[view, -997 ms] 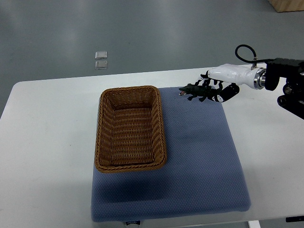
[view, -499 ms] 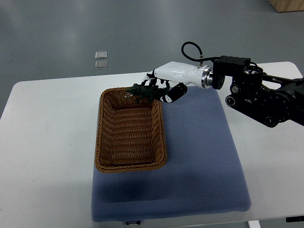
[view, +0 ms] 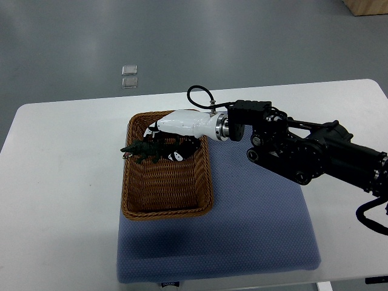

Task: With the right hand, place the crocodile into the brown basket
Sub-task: 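Lower the crocodile into the basket and open the right hand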

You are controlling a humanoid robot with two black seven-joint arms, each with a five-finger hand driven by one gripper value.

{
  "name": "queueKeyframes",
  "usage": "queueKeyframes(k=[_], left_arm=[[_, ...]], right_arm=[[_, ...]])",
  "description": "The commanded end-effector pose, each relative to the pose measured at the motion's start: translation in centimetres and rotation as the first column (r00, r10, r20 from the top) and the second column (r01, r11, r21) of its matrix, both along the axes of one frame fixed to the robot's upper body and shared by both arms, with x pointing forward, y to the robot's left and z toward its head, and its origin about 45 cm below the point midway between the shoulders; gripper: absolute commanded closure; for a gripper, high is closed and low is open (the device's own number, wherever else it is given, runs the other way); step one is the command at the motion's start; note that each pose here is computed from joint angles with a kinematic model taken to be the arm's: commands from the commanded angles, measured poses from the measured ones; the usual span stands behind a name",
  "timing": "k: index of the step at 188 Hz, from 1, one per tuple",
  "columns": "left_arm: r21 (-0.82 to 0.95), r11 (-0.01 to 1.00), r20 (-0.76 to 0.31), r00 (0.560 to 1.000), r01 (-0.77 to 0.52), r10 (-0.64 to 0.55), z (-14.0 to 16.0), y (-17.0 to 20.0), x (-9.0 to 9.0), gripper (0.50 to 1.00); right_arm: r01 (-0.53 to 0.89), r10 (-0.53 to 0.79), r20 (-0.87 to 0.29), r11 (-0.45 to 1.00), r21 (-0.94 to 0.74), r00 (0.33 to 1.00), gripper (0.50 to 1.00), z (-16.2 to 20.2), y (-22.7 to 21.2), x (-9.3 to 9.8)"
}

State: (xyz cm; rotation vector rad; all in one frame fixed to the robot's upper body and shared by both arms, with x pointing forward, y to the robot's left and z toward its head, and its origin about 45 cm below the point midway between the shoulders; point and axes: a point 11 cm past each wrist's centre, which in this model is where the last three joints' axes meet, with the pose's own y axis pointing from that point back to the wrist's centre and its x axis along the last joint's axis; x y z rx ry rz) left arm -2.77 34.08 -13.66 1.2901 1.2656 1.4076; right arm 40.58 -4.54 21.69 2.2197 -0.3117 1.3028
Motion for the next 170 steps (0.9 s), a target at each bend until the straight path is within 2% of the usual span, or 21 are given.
queueKeyframes(k=[1, 88, 119, 141, 154, 170], left_arm=[[-0.001, 1.000, 0.000, 1.000, 0.000, 0.000, 0.0, 0.0, 0.0, 0.500], [-0.001, 1.000, 0.000, 1.000, 0.000, 0.000, 0.0, 0.0, 0.0, 0.500], [-0.001, 1.000, 0.000, 1.000, 0.000, 0.000, 0.0, 0.0, 0.0, 0.500], [0.000, 1.000, 0.000, 1.000, 0.000, 0.000, 0.0, 0.0, 0.0, 0.500], [-0.001, 1.000, 0.000, 1.000, 0.000, 0.000, 0.0, 0.0, 0.0, 0.500], [-0.001, 1.000, 0.000, 1.000, 0.000, 0.000, 0.0, 0.0, 0.0, 0.500]], right_arm=[[0.010, -0.010, -0.010, 1.000, -0.013, 1.000, 0.942, -0.8, -0.2, 0.0], [0.018, -0.018, -0.006, 0.999, -0.042, 1.000, 0.922, -2.0, -1.0, -0.1], [0.025, -0.025, 0.003, 0.999, -0.033, 1.000, 0.791, -2.0, -1.0, 0.0], [0.027, -0.027, 0.003, 0.999, -0.034, 1.000, 0.781, -2.0, -1.2, 0.1], [0.030, -0.030, 0.003, 0.999, -0.033, 1.000, 0.746, -1.9, -1.3, 0.1], [0.032, -0.032, 0.004, 0.999, -0.032, 0.999, 0.742, -1.9, -1.3, 0.2]])
